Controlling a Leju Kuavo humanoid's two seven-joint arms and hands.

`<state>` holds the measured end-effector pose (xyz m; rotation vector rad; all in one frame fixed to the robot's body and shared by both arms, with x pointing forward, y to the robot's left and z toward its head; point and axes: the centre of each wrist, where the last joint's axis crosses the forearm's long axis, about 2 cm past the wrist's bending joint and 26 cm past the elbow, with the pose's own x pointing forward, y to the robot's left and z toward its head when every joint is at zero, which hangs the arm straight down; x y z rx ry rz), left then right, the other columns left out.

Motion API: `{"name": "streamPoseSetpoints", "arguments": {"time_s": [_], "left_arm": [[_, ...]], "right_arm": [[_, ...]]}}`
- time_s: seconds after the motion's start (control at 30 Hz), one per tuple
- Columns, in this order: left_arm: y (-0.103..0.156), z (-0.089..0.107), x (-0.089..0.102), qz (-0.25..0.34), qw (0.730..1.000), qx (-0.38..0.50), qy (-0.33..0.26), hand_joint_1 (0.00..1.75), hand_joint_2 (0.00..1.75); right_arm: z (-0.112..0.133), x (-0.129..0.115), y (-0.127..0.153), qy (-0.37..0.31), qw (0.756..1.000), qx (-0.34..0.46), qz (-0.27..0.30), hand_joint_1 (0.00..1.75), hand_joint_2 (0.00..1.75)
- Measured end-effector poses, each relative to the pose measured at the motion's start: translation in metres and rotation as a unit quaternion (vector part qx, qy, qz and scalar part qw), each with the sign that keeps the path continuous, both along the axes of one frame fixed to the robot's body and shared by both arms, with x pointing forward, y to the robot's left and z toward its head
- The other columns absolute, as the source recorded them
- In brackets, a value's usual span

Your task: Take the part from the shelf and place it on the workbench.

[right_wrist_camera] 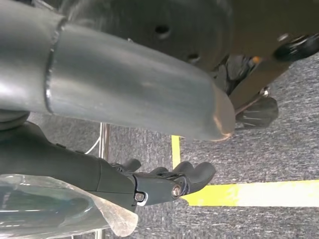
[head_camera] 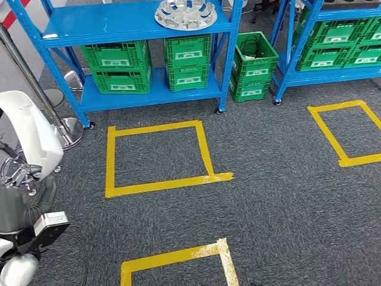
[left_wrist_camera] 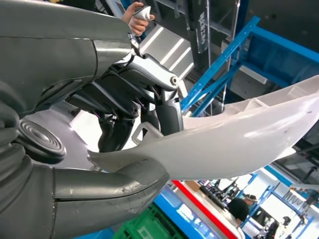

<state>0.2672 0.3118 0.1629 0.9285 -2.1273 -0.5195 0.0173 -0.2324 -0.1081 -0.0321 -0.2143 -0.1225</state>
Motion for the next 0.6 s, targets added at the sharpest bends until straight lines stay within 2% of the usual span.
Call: {"name": "streamPoseSetpoints", "arguments": {"time_s": [0.6], "left_arm": [[-0.005, 0.0007, 0.0024, -0.009, 1.0, 0.002, 0.008, 1.75, 1.75]], "right_arm": [[-0.0006, -0.002, 0.0008, 0.002, 1.0, -0.01, -0.003, 0.0, 0.0]]}}
